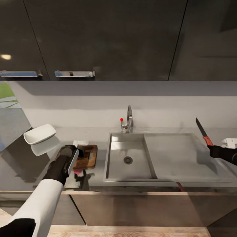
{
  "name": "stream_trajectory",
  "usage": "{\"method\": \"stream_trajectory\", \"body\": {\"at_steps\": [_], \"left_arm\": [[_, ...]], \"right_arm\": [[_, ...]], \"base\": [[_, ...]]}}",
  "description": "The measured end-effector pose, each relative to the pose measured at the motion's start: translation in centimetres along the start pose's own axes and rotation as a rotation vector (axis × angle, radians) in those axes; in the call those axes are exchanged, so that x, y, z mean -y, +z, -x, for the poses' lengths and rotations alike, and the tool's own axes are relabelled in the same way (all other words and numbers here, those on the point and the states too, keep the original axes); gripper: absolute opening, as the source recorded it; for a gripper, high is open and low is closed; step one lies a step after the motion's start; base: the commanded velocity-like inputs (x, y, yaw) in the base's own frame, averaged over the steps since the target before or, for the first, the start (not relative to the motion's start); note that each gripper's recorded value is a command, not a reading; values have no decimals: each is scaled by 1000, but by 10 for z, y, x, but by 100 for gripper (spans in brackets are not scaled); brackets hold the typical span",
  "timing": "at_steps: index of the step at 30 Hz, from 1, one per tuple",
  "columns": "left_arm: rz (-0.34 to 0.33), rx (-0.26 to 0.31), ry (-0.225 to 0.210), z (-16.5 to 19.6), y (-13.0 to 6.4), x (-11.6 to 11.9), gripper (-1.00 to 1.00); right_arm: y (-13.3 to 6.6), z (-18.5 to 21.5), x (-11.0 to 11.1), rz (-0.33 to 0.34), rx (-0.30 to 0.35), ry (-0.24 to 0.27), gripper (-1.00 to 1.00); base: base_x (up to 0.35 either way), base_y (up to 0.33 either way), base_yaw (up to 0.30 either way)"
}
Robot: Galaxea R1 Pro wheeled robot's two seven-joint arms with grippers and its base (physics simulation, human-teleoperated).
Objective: In the kitchen, take the Vidalia onion out of the sink, dice it on the chopping board with the paring knife, put the diced onion into the bowl on the countertop, then place both the paring knife and the chopping board into the sink.
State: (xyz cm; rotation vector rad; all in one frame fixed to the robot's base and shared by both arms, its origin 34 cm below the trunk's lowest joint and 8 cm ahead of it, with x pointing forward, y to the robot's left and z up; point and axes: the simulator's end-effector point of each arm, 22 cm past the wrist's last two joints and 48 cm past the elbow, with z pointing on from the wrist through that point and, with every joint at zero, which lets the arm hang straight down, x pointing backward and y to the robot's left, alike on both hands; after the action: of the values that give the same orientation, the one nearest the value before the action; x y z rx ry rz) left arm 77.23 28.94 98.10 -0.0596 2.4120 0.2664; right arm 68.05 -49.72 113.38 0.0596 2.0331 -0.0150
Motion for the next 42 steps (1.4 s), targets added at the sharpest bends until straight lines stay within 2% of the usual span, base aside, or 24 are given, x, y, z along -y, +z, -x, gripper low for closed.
{"method": "stream_trajectory", "body": {"at_steps": [2, 4, 9, 14, 15, 16, 19, 22, 25, 26, 27, 28, 30, 31, 36, 40, 42], "left_arm": [[0, 6, -9, 2, 0, -4, -100], [3, 23, -1, 7, -2, -8, -100], [-8, 9, 22, 1, -2, 14, -100], [-21, 15, 21, 3, -6, 27, -100], [-18, 17, 23, 4, -6, 26, -100], [-19, 19, 22, 5, -6, 26, -100], [6, 111, 1, 42, -27, 6, -100], [-1, 127, -17, 51, -34, 1, -100], [-48, 125, -66, 53, -34, -3, -100], [-82, 124, -102, 54, -34, -6, -100], [-106, 99, -121, 49, -33, -7, -100], [-155, 56, -141, 42, -35, -5, -100], [-299, 50, -165, 45, -42, -3, -100], [-330, 51, -168, 45, -43, -6, -100], [-350, 44, -172, 43, -42, -7, -100], [-347, -4, -178, 26, -31, -6, -100], [-348, -10, -180, 24, -29, -6, -100]], "right_arm": [[2, -3, 0, -4, -3, 3, -100], [6, -7, -6, 13, -4, 9, -100], [15, -18, -16, 35, -10, 24, -100], [24, -29, -28, 62, -14, 39, -100], [41, -60, -57, 121, -63, 102, -100], [43, -63, -61, 127, -67, 108, -100], [43, -64, -61, 128, -68, 109, -100], [43, -64, -61, 128, -68, 110, -100], [43, -64, -60, 127, -69, 110, -100], [43, -64, -60, 127, -68, 110, -100], [43, -64, -60, 127, -69, 110, -100], [43, -64, -60, 127, -69, 110, -100], [43, -64, -60, 127, -68, 110, -100], [43, -64, -60, 127, -68, 110, -100], [44, -64, -61, 128, -70, 108, -100], [44, -65, -61, 127, -70, 108, -100], [43, -64, -60, 127, -70, 108, -100]], "base": [[0, 0, 0], [0, 0, 0], [0, 0, 0], [0, 0, 0], [0, 0, 0], [0, 0, 0], [0, 0, 0], [0, 0, 0], [0, 0, 0], [0, 0, 0], [0, 0, 0], [0, 0, 0], [0, 0, 0], [0, 0, 0], [0, 0, 0], [0, 0, 0], [0, 0, 0]]}}
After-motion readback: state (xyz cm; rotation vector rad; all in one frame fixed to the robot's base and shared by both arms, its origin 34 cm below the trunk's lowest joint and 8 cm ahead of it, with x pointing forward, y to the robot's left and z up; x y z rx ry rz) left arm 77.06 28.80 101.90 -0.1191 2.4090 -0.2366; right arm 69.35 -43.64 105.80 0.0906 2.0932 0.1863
